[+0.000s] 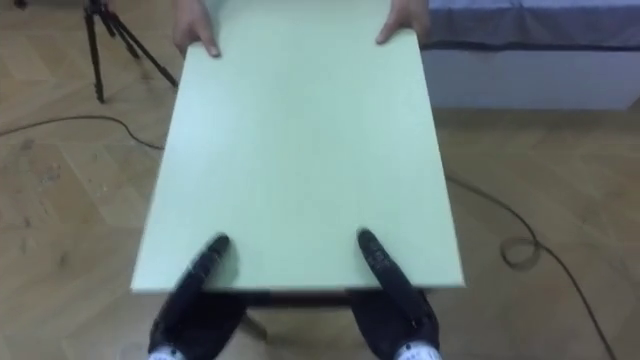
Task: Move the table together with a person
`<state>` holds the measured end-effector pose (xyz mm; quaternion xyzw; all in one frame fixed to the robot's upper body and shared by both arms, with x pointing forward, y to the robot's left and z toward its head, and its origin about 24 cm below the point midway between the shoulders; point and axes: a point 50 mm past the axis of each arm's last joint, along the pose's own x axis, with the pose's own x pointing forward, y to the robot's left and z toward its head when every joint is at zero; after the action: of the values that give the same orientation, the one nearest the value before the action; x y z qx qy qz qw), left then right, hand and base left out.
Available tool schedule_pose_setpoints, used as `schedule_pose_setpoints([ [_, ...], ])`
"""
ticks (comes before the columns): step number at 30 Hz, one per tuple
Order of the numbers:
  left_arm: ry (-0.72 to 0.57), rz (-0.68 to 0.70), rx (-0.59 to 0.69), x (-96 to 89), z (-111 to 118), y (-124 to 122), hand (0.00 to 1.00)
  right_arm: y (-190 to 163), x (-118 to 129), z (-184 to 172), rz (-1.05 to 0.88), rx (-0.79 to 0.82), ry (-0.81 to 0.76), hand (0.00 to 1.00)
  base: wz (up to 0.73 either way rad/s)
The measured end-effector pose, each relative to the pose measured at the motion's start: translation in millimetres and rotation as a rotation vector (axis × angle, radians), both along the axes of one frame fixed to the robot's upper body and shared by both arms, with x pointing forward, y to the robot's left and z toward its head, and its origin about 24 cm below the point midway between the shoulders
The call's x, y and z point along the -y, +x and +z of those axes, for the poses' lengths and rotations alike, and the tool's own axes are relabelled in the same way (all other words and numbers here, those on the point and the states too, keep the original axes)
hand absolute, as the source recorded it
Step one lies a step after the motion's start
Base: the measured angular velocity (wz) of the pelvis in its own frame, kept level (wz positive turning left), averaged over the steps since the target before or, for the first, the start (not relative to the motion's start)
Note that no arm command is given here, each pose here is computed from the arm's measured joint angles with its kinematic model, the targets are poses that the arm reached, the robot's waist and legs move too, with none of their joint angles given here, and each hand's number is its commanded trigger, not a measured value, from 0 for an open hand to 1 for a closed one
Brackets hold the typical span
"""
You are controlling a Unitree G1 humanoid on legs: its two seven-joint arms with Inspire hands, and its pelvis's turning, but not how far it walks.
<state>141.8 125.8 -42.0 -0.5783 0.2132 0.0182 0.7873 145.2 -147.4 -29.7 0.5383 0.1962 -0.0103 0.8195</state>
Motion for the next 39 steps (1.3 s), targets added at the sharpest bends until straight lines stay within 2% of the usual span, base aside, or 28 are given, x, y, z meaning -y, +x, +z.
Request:
schedule_pose_setpoints([
  [7,0.022,-0.011,0.08,-2.3,11,26,1.0,19,-3,7,-0.013,0.063,0.018,1.0,0.05],
  [14,0.026,-0.013,0.006,-2.1,-2,10,1.0,6,-2,-5,-0.008,-0.009,0.02,1.0,-0.04],
  [20,0.03,-0.043,-0.026,1.8,-6,3,1.0,-7,5,-11,-0.025,-0.055,0.029,1.0,0.37],
  [24,0.026,-0.046,-0.032,2.5,-6,2,1.0,-8,7,-11,-0.019,-0.063,0.028,1.0,-0.26],
  [31,0.042,-0.036,0.005,-5.2,2,6,1.0,0,0,-6,0.004,-0.032,0.048,1.0,-0.29],
  [39,0.081,-0.018,0.064,-12.8,17,24,1.0,18,-9,2,0.011,-0.001,0.075,1.0,0.04],
])
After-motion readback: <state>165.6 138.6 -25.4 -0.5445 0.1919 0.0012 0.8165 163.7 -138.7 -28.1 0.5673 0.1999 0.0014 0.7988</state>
